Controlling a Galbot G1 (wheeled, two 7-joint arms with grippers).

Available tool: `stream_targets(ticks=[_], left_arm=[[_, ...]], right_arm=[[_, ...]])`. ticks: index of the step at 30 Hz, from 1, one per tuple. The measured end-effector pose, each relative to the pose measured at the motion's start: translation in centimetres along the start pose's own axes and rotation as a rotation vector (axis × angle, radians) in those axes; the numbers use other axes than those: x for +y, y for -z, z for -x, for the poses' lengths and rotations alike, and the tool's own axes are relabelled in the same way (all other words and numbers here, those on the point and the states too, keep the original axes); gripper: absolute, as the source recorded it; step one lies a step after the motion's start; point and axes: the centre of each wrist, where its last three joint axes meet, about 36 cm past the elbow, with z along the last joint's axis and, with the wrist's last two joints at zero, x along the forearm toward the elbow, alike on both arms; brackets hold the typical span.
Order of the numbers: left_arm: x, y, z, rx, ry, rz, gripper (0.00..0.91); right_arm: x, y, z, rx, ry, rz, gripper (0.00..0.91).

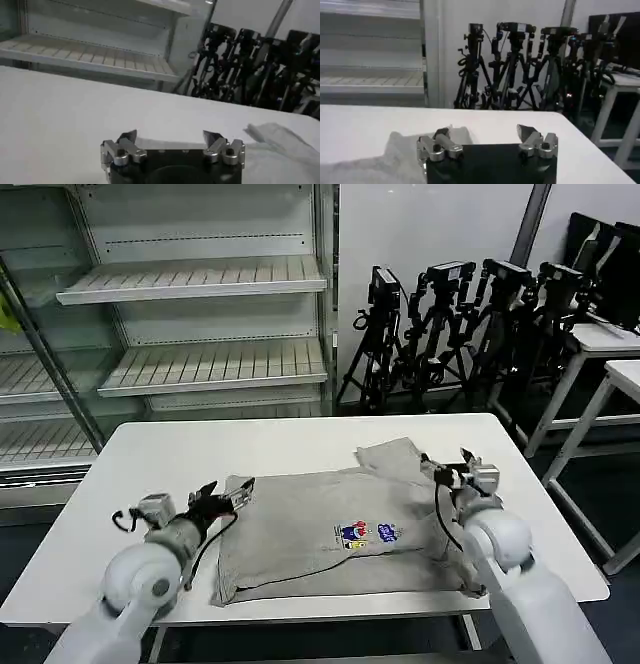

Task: Fold and organize the clothes.

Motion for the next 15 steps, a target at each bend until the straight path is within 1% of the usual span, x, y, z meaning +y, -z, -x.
stream_targets(ticks=[7, 15], left_arm=[[0.0, 0.6, 4.6, 0.030, 0.058, 0.044, 0.907], [1.3, 0.3, 7.2, 0.074, 0.113, 0.055, 0.907]], right_arm=[[1.4, 0.9, 4.6, 0.049, -0.004, -0.028, 0.907], [2.1, 0.5, 8.2, 0.121, -0.019, -0.045, 0.907]])
